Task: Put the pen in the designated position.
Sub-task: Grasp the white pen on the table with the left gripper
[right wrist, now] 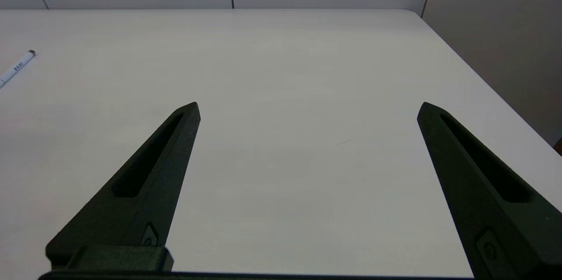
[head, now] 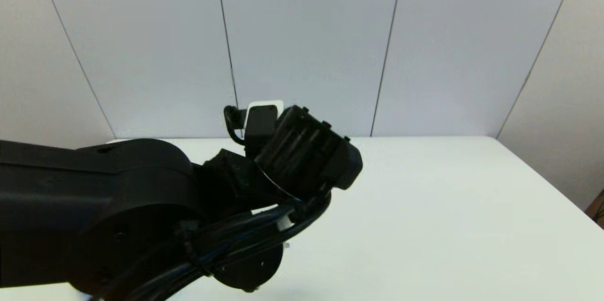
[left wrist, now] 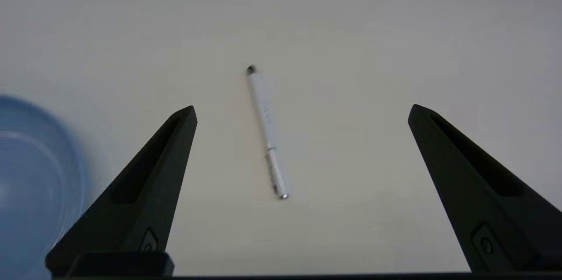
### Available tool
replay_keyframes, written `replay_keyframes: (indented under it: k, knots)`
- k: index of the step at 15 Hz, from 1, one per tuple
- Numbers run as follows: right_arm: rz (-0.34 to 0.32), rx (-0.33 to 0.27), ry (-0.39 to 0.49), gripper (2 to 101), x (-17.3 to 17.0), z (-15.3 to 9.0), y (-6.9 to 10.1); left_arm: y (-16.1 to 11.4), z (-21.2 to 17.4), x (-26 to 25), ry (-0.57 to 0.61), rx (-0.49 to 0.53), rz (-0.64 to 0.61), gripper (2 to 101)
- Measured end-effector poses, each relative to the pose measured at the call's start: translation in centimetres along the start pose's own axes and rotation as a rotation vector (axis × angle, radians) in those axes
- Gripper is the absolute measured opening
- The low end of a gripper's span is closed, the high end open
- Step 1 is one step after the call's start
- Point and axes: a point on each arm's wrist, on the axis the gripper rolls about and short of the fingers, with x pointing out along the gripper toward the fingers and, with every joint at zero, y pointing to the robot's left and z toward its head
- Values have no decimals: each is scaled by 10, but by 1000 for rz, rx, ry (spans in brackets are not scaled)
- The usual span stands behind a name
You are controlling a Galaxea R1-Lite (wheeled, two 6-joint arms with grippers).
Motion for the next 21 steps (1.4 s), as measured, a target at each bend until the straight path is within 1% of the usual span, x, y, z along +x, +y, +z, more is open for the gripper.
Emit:
replay_keyframes:
  k: [2, 5, 6, 8, 9, 13, 16, 18, 21]
  knots:
    - [0, 0, 0, 979, 0, 0, 0, -1, -16, 5, 47, -5, 67, 979]
    - [0, 0, 0, 980, 0, 0, 0, -11, -38, 11, 89, -26, 95, 979]
    - [0, 0, 0, 979, 0, 0, 0, -14, -43, 14, 96, -16, 101, 979]
    - [0, 0, 0, 979, 0, 0, 0, -19, -51, 20, 89, 1, 125, 979]
    - [0, 0, 0, 979, 0, 0, 0, -21, -55, 24, 79, -6, 144, 979]
    - [0, 0, 0, 980, 0, 0, 0, -27, -69, 38, 53, -81, 201, 979]
    - [0, 0, 0, 979, 0, 0, 0, -30, -78, 47, 43, -71, 228, 979]
    - [0, 0, 0, 979, 0, 0, 0, -34, -81, 52, 39, -95, 238, 979]
    - [0, 0, 0, 979, 0, 0, 0, -31, -83, 64, 21, -84, 283, 979]
